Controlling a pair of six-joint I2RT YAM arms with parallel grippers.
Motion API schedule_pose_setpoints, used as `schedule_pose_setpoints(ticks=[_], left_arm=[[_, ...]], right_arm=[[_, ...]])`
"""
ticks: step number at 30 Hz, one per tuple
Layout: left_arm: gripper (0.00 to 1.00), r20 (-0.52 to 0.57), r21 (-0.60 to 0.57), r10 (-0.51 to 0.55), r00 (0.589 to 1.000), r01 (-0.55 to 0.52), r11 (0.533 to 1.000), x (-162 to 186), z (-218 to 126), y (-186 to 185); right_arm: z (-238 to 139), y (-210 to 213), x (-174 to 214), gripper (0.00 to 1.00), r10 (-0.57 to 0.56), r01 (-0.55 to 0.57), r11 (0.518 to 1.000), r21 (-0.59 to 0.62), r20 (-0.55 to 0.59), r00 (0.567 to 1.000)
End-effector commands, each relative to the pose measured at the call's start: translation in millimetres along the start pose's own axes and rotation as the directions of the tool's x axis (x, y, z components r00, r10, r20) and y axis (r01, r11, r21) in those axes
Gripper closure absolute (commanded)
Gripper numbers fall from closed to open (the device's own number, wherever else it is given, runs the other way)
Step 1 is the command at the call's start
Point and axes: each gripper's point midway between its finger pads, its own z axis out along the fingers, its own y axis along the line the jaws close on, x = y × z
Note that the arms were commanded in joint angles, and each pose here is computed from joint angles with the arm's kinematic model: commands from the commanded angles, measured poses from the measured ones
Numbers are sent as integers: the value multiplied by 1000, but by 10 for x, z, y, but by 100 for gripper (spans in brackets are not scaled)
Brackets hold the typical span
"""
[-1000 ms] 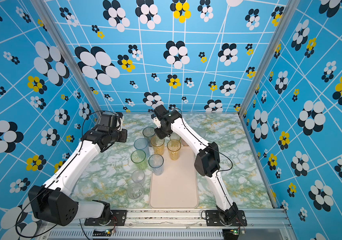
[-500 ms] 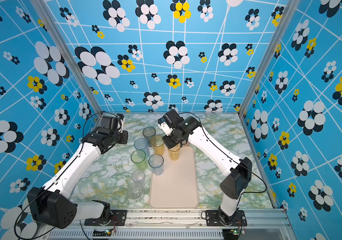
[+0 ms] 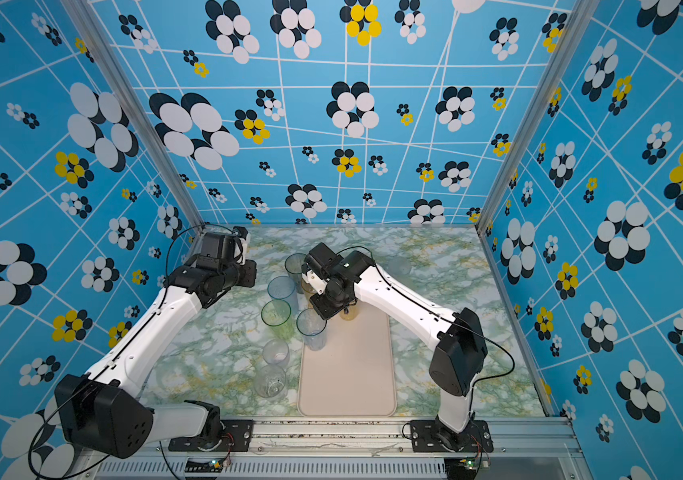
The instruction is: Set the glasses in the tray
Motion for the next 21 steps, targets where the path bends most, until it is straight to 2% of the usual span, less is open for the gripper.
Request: schedule_pose_setpoints(ticks=[1, 21], left_arm=[[65, 31, 16, 10, 999, -11, 1000, -23, -71, -14], [65, 42, 19, -13, 999, 12, 1000, -28, -68, 65]], right_arm=[[51, 25, -56, 72, 13, -13, 1000, 4, -10, 1000], [272, -51, -73, 77, 7, -3, 999, 50, -79, 997]])
